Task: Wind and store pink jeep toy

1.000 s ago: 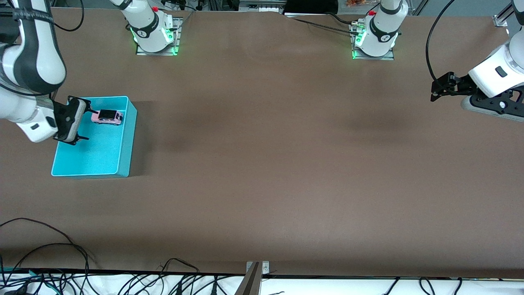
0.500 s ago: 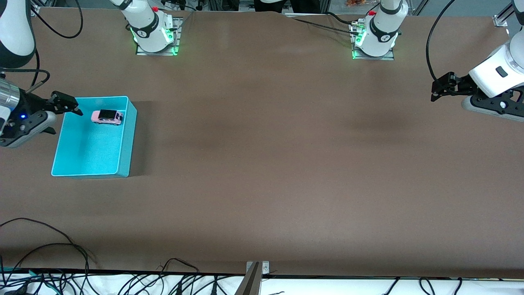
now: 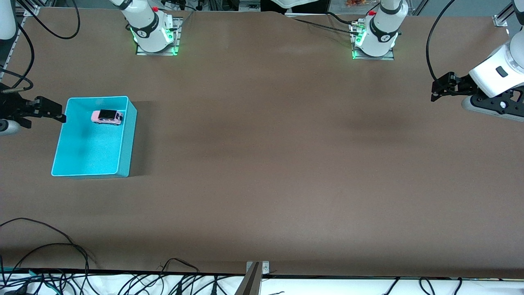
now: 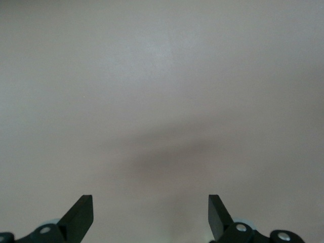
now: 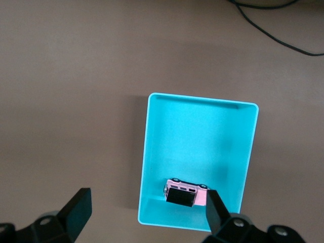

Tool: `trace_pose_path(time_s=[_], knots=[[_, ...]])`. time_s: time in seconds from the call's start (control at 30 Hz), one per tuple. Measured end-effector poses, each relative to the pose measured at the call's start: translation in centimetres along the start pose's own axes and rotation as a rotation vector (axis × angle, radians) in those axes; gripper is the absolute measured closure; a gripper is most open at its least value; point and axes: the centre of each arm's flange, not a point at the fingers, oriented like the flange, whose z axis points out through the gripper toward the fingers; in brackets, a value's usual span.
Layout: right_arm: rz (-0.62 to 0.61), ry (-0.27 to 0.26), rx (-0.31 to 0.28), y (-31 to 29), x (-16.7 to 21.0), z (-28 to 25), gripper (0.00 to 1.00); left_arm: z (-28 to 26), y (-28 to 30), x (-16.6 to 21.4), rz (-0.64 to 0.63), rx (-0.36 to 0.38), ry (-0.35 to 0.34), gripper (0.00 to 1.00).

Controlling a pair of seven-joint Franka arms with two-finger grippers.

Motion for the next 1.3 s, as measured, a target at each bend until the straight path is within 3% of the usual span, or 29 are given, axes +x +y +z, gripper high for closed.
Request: trace_pose_path(time_s=[0.37,1.0,1.3], knots=[[0.060,-0.011,-0.059,-0.6,-1.4,-2.7,0.00,0.0,0.0,0.0,0.000,0.000,0.000,0.00],[0.103,0.006,-0.049,-3.9,-10.4,-4.9,0.00,0.0,0.0,0.0,0.000,0.000,0.000,0.00],[0.101,0.040,-0.053,-3.9,-10.1,-4.4,0.00,0.0,0.0,0.0,0.000,0.000,0.000,0.00]])
